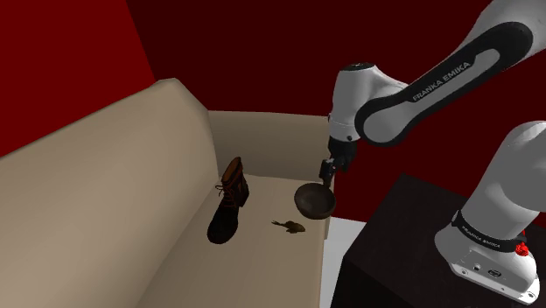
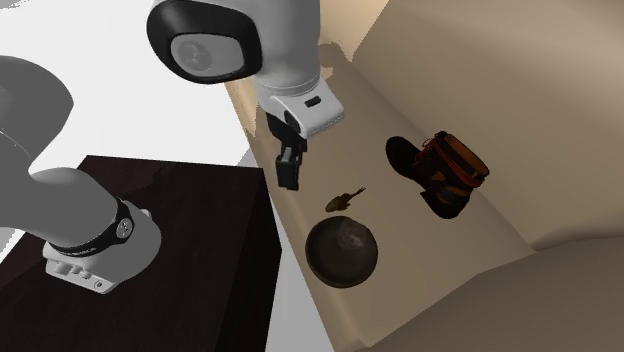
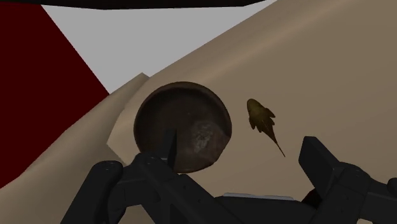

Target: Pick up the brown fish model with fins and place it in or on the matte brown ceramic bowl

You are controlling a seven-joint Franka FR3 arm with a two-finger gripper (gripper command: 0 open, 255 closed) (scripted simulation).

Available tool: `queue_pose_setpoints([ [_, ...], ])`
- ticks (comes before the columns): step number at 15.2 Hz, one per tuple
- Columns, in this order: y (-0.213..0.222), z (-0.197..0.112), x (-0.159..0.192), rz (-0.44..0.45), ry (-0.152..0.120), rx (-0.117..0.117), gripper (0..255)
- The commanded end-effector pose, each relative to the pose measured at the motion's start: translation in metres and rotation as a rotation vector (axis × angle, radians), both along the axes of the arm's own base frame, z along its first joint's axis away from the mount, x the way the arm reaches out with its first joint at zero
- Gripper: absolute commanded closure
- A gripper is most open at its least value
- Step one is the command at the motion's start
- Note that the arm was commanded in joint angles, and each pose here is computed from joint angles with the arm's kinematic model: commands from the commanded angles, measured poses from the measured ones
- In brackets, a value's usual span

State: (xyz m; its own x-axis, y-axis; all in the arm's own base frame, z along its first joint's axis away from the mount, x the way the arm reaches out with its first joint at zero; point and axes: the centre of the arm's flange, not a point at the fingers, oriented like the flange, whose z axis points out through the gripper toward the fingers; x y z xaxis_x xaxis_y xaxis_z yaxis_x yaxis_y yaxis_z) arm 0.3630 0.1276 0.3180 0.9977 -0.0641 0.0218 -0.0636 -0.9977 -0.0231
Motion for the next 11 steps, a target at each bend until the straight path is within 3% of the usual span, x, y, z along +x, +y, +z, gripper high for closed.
queue_pose_setpoints([
  [1,0.014,-0.025,0.008,-0.006,-0.010,0.001,0],
  [11,0.062,-0.139,0.051,-0.034,-0.048,-0.005,0],
])
